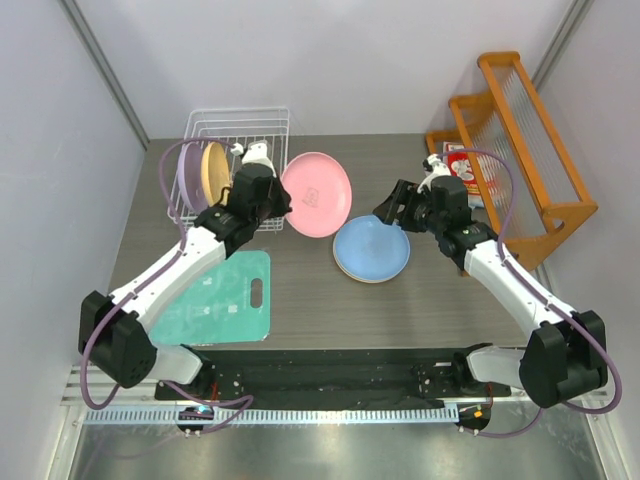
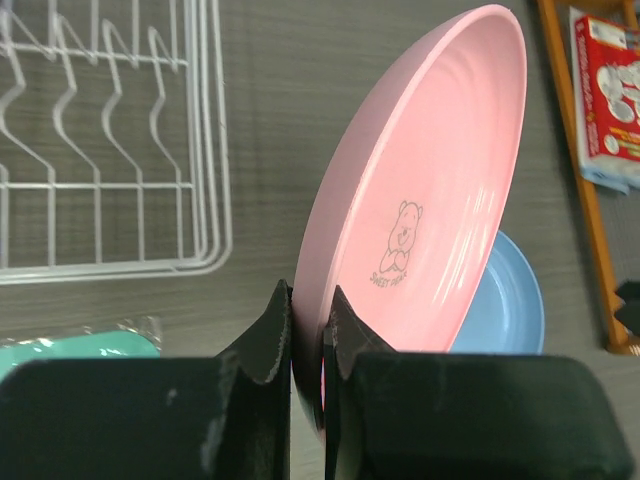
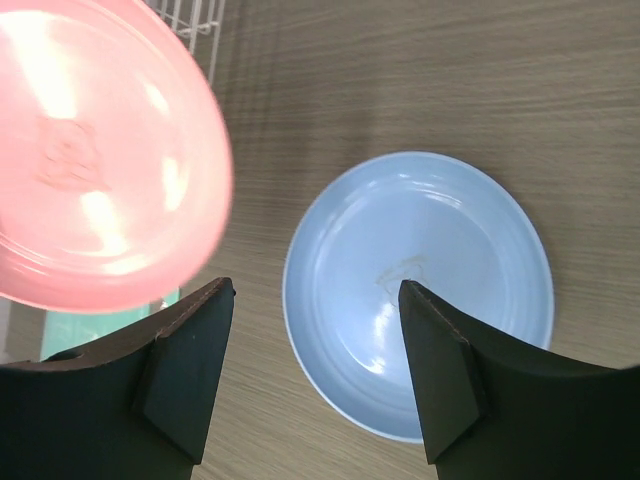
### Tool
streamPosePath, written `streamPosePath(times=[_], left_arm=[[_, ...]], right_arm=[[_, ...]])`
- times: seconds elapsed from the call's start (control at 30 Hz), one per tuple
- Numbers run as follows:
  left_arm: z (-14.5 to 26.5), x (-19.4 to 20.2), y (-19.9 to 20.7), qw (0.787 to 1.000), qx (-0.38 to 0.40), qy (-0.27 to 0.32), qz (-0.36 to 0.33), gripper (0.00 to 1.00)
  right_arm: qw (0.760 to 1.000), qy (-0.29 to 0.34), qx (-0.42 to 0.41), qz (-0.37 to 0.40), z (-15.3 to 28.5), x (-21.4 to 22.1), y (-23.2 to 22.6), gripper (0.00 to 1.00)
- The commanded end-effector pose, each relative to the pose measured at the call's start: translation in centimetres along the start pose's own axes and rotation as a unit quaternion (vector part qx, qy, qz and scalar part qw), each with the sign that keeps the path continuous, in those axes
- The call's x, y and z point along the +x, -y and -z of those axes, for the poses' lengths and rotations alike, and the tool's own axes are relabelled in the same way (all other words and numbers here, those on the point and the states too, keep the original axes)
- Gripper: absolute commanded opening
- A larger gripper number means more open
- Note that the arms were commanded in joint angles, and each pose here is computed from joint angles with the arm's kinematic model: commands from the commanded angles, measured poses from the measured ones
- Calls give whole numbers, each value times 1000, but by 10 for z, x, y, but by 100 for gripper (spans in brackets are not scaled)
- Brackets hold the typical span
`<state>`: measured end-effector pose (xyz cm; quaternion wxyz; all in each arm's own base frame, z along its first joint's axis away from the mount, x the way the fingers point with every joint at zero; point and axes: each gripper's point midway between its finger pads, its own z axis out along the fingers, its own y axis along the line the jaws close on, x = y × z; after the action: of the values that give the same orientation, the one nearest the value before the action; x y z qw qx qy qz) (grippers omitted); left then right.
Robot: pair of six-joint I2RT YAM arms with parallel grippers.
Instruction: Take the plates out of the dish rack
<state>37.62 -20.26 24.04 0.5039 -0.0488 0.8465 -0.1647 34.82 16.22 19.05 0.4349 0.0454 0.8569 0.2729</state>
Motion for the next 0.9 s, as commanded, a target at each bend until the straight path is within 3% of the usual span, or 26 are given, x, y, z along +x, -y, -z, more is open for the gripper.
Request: streamPosePath(times=[0.0, 0.37, 0.47, 0.5, 0.53, 0.57, 0.63, 0.67, 0.7, 0.73, 0.8, 0.83, 0.87], left_arm=[[7, 0, 38, 997, 71, 0, 44, 0], [8, 18, 73, 992, 117, -20, 51, 0], [9, 18, 77, 991, 124, -19, 51, 0], [10, 16, 77, 991, 124, -15, 51, 0], [9, 15, 76, 991, 121, -13, 48, 0], [9, 14, 74, 992, 119, -10, 46, 0], [11, 11, 70, 993, 111, -3, 44, 2], [10, 14, 68, 993, 107, -4, 42, 8], [11, 13, 66, 994, 105, 1, 40, 21], [12, 9, 63, 995, 96, 10, 39, 42], [11, 10, 54, 997, 76, 12, 30, 63], [12, 4, 44, 998, 54, 27, 22, 90], [12, 1, 39, 999, 40, 34, 14, 99]], right_arm=[[997, 47, -57, -5, -3, -28, -31, 72], [997, 27, -67, -14, -29, -17, -33, 72], [997, 20, -70, -13, -34, -12, -32, 65], [998, 17, -67, -13, -36, -10, -29, 46], [998, 16, -67, -13, -36, -8, -29, 36], [997, 18, -68, -12, -36, -9, -28, 17], [998, 21, -65, -9, -34, -8, -27, 1], [998, 19, -59, -10, -34, -6, -24, 1], [998, 21, -52, -6, -32, -6, -21, 1], [999, 27, -47, -5, -29, -9, -20, 1], [999, 34, -16, -4, -25, -8, -8, 1], [999, 34, -4, -3, -20, -8, -4, 1], [1000, 21, 19, -6, -18, -1, 7, 1]])
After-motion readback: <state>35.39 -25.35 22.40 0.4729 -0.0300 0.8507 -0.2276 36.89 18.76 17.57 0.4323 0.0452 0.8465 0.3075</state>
